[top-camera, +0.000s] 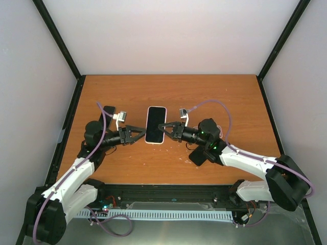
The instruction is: Put the phone into the phone case
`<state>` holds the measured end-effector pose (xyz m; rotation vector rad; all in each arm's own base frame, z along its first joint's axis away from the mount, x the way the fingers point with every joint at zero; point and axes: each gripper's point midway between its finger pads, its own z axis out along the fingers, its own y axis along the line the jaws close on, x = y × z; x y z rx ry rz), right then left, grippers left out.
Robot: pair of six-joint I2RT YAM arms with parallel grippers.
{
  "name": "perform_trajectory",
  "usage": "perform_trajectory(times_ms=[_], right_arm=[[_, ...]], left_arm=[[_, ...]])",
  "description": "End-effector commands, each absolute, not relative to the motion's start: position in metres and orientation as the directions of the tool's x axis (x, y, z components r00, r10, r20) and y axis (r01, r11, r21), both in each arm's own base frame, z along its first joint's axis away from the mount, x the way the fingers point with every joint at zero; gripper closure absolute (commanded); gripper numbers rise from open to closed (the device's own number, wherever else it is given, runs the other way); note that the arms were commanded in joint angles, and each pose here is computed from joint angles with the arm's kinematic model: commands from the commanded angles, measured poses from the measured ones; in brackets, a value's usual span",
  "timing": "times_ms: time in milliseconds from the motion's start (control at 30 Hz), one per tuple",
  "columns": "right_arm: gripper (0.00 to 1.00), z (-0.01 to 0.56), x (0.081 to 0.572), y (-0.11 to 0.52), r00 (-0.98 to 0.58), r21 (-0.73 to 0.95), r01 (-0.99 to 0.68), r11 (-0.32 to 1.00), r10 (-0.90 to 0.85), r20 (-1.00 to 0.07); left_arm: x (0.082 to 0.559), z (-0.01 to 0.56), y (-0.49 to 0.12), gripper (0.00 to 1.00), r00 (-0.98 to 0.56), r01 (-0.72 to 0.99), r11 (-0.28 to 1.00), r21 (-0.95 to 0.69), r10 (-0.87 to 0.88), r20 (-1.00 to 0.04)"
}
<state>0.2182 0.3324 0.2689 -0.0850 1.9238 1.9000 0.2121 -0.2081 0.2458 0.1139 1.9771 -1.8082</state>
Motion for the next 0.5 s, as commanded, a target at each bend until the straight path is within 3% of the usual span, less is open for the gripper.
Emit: perform_trajectory(times_ms=[0,367,467], right_arm=[[0.88,0.302,0.228,0.334,-0.861,0.911,-0.412,0.012,0.323,-0.394],[0.88,0.294,0.233,0.339,-0.867,0.918,-0.395,0.026,0.321,-0.382],[0.88,0.291,0.235,0.339,-0.866,0.918,-0.394,0.036,0.321,-0.384]], left_arm=[[0.203,0.254,-0.212,0.25,-0.885,0.412,0.101,-0.906,-0.191,-0.424],[0.211,0.245,-0.217,0.45,-0.897,0.389,0.147,-0.909,-0.164,-0.410],[0.215,0.240,-0.217,0.60,-0.902,0.371,0.180,-0.911,-0.165,-0.400]])
